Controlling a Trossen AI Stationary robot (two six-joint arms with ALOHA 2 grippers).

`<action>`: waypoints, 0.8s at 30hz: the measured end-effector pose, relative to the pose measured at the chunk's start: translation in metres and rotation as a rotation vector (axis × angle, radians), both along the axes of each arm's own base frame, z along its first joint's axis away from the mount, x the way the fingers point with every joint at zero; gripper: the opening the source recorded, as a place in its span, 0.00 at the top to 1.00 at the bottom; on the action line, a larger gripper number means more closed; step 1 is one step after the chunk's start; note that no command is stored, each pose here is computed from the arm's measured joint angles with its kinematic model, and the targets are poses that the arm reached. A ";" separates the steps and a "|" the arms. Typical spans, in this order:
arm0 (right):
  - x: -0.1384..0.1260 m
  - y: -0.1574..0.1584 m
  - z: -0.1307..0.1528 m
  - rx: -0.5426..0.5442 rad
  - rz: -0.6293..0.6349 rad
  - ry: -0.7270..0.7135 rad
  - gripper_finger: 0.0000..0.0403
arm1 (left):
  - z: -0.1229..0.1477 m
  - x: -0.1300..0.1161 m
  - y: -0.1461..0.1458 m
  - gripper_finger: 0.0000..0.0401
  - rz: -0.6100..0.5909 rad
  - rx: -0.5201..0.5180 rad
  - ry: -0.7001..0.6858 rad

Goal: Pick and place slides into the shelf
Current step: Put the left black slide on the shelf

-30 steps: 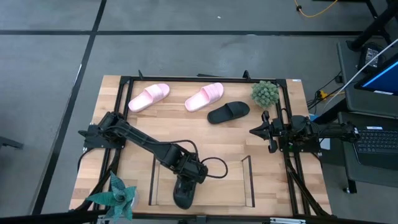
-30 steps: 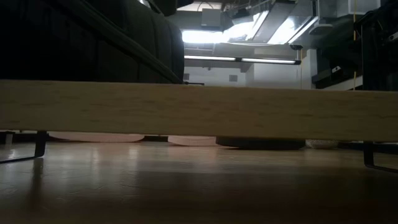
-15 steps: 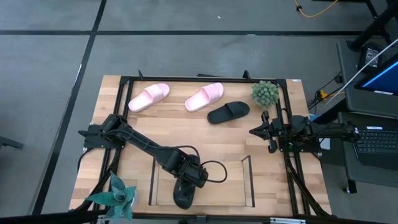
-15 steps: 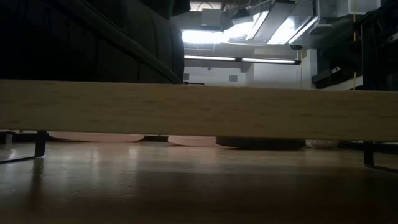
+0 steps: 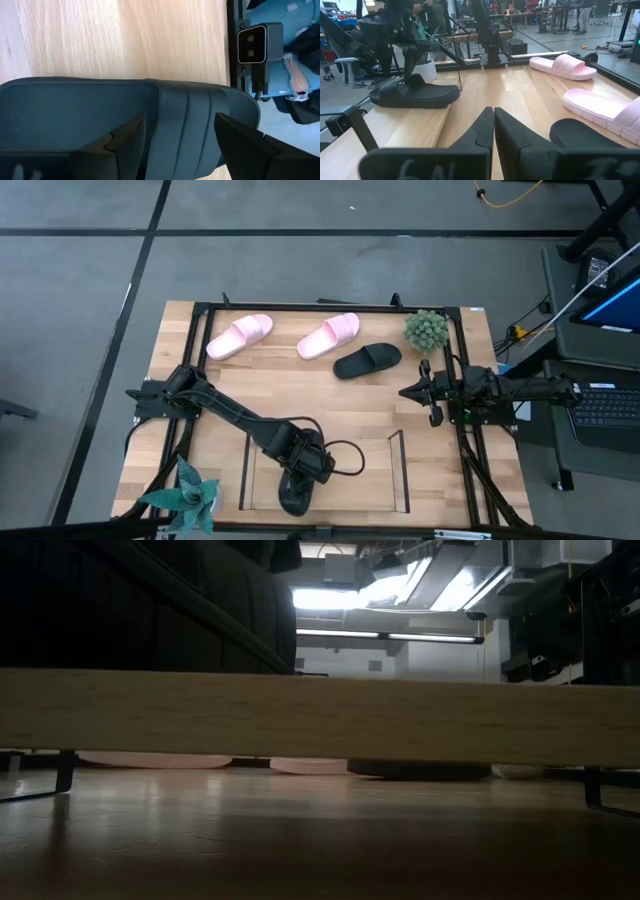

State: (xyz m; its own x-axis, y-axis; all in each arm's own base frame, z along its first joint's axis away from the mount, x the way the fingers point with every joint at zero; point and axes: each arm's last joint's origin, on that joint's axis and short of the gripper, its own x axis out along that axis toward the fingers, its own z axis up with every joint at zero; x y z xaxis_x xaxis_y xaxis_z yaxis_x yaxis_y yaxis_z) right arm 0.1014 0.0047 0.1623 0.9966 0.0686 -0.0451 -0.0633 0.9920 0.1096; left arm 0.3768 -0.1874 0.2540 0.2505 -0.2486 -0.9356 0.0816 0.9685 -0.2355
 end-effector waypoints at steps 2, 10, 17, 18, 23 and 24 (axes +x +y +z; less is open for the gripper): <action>0.000 0.000 0.000 0.000 0.000 0.002 0.96 | -0.002 0.000 0.000 0.44 0.023 -0.007 0.005; 0.000 0.000 0.000 -0.003 0.000 0.001 0.96 | -0.020 -0.005 0.002 0.44 0.028 -0.025 0.080; 0.000 0.000 0.000 -0.003 0.001 0.001 0.96 | -0.020 -0.005 0.002 0.50 0.024 -0.026 0.076; 0.000 0.000 0.000 -0.003 0.000 0.001 0.96 | -0.020 -0.005 0.002 0.52 0.024 -0.026 0.077; 0.000 0.000 0.000 -0.003 0.000 0.001 0.96 | -0.020 -0.005 0.002 0.60 0.024 -0.024 0.078; 0.000 0.000 0.000 -0.003 0.000 0.001 0.96 | -0.020 -0.005 0.002 0.62 0.025 -0.022 0.078</action>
